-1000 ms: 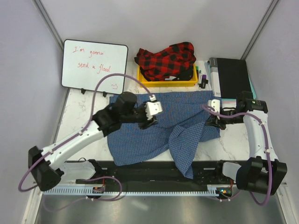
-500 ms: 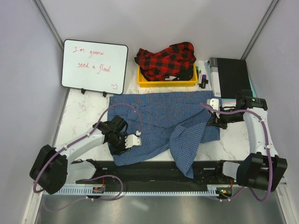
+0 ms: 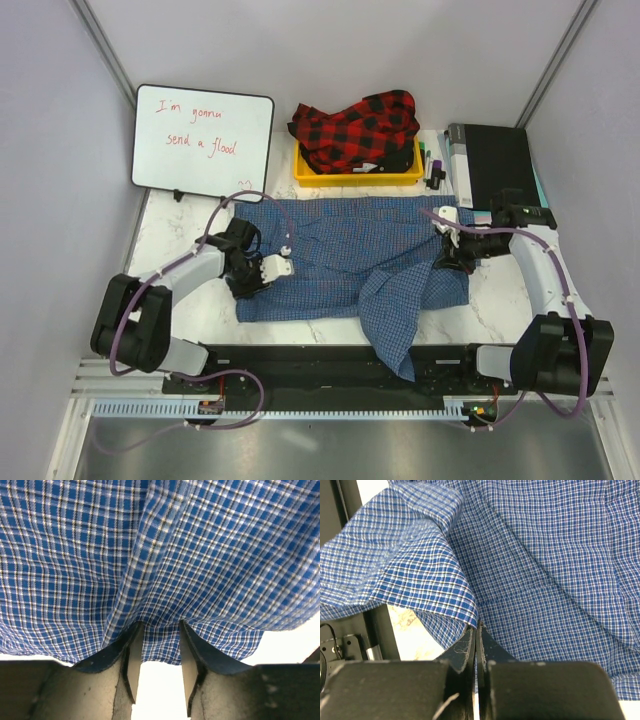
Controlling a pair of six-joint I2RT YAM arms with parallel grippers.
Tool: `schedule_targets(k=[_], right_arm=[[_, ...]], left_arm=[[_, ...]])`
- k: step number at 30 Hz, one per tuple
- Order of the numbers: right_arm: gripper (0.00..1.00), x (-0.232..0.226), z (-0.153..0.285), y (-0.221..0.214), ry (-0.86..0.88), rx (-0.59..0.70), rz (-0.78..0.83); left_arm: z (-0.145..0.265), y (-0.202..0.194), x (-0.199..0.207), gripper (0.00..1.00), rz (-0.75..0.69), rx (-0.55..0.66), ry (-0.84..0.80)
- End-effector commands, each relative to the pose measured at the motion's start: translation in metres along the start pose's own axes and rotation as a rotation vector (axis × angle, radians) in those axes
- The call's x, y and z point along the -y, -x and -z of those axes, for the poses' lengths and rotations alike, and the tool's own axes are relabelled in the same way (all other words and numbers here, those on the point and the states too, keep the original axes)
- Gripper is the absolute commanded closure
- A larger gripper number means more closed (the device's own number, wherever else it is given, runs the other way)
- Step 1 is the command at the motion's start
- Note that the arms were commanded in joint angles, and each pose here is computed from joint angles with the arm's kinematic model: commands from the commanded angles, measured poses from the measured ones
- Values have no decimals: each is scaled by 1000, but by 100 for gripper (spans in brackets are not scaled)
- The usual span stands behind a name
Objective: Fold and stack the long sleeve shirts
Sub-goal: Fold the shirt
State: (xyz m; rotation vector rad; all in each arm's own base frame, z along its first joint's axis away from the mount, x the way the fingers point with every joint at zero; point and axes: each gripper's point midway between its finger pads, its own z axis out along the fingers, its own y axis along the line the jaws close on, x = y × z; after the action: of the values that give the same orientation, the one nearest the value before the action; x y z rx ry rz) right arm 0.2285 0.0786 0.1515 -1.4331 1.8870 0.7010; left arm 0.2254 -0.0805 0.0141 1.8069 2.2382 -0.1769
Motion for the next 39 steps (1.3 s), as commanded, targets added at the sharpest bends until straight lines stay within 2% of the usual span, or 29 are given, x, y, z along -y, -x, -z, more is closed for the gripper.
schedule_targets(k=[1,6,13,23,26,27,31,33,34,36,39], right_arm=[[100,12,0,12,-29,26,-3],[100,1,-1,2,-21,-7,1],[100,-4,0,0,-24,-17,-6],[100,-3,3,1,-33,-26,-8],[100,-4,3,1,-28,-24,-8],[100,-4,3,1,-28,-24,-8],[100,-9,6,3,-22,-29,2],[100,-14,8,2,-17,-36,6],[100,-16,10,3,-24,-39,13],[100,-24,12,4,-14,-42,14],[100,-35,18,10,-16,-35,34]], left_arm=[[24,25,8,54,-104,136,-28],[47,24,43,53,-116,197,-53],[32,-4,98,53,-171,93,-113],[11,-30,91,52,-227,-30,7],[6,-35,94,53,-248,-32,0],[3,-37,97,54,-248,-39,-16],[7,-33,104,82,-250,-11,-47],[14,-28,110,88,-255,16,-71],[18,-23,113,95,-256,45,-79],[29,-20,119,98,-255,57,-106],[43,-11,116,98,-301,107,-71]])
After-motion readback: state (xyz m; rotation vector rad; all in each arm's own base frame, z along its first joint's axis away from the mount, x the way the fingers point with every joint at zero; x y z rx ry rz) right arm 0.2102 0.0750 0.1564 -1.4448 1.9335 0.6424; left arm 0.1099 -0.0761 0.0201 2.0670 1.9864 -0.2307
